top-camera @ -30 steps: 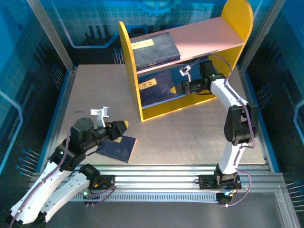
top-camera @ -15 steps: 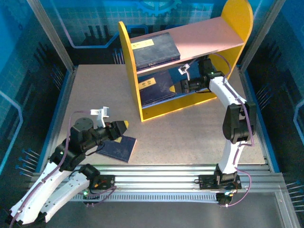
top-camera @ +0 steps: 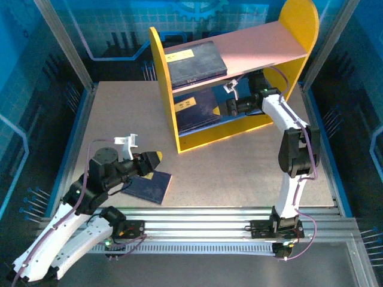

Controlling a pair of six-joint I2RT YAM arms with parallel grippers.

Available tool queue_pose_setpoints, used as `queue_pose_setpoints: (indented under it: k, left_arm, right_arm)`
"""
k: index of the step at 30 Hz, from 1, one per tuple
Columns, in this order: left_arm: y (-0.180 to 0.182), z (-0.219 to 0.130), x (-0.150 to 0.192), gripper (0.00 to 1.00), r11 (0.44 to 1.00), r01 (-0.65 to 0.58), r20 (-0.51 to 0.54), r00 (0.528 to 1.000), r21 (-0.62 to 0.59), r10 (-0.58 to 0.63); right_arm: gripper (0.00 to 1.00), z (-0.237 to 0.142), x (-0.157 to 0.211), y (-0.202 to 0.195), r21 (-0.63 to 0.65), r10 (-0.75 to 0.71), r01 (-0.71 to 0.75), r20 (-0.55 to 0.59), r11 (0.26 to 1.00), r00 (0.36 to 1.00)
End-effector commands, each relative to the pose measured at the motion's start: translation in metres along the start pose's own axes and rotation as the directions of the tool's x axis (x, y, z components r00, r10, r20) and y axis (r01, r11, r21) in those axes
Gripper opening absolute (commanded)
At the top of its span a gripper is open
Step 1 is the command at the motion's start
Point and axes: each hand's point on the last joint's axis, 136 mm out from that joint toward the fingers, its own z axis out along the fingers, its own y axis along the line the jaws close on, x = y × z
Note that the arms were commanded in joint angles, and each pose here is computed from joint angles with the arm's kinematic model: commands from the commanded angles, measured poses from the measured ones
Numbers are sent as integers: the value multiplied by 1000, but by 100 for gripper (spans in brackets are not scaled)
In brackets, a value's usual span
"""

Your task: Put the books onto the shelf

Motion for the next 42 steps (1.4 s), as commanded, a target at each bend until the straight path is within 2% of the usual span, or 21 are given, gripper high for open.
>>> queue_pose_setpoints:
  k: [1, 16, 22, 29, 38, 42]
  left_arm:
    - [-12, -6, -11, 40, 999, -43, 34, 999, 23, 42]
    - [-11, -4, -10, 40, 999, -44, 30, 999, 19, 43]
    - [-10, -5, -10, 40, 999, -44, 29, 999, 18, 43]
    - [-10, -5, -9, 39, 999, -43, 27, 999, 17, 43]
    - [-10, -6, -10, 39, 999, -45, 30, 999, 19, 45]
    - [-9, -6, -9, 39, 999, -44, 28, 999, 16, 44]
  right_arm:
    - [7, 4, -7, 12, -41, -36, 36, 3, 998, 999]
    - [11, 12, -1, 9, -36, -25, 24, -23, 999, 999]
    - [28, 12, 0, 5, -9, -18, 18, -28, 1000, 999]
    - [39, 12, 0, 0, 17, -10, 11, -30, 1000, 999]
    - [50, 6, 6, -11, 72, 9, -7, -35, 997, 999]
    - [59, 0, 8, -16, 94, 21, -19, -21, 995, 1000]
